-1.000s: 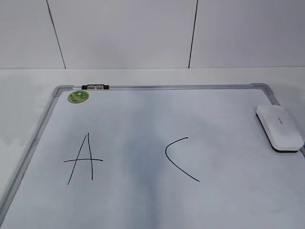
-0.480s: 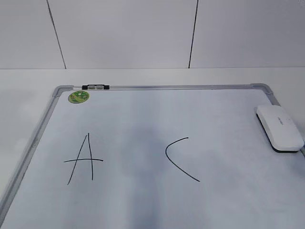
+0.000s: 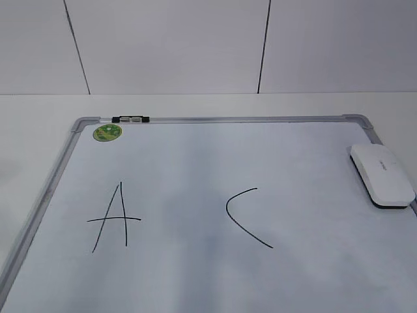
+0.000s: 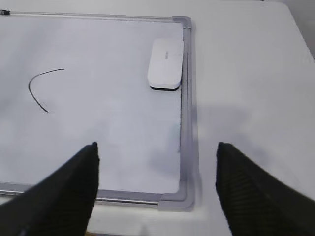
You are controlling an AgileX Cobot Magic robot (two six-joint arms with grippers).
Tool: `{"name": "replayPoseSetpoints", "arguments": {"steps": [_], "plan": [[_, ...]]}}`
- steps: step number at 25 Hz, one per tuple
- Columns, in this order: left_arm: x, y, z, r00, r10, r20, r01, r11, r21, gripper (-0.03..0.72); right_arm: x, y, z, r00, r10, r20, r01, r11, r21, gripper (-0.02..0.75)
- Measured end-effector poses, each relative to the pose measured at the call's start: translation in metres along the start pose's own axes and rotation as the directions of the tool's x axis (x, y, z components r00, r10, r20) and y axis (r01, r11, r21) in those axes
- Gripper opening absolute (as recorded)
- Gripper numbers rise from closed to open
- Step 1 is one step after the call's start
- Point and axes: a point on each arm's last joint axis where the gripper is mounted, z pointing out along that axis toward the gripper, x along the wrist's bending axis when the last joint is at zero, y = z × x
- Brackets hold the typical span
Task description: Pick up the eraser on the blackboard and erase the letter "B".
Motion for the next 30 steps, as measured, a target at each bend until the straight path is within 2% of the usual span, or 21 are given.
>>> {"name": "replayPoseSetpoints", "arguments": {"steps": [7, 13, 20, 30], "plan": [[-0.007, -0.042, -0.018, 0.999, 0.044, -0.020, -0.046, 0.987, -0.152, 0.239, -0.001, -0.026, 0.031, 1.000, -0.006, 0.011, 0.005, 0.992, 0.123, 0.588], [-0.007, -0.065, -0.007, 0.998, 0.049, -0.031, -0.055, 0.976, -0.209, 0.239, -0.002, -0.025, 0.034, 1.000, -0.010, 0.018, 0.008, 0.994, 0.110, 0.588], [-0.005, -0.073, 0.009, 0.998, 0.042, -0.043, -0.052, 0.961, -0.272, 0.239, -0.002, -0.026, 0.035, 1.000, -0.010, 0.018, 0.008, 0.994, 0.112, 0.588], [-0.005, -0.072, 0.008, 0.998, 0.043, -0.045, -0.054, 0.958, -0.282, 0.239, -0.002, -0.025, 0.035, 1.000, -0.010, 0.018, 0.008, 0.994, 0.110, 0.588]]}}
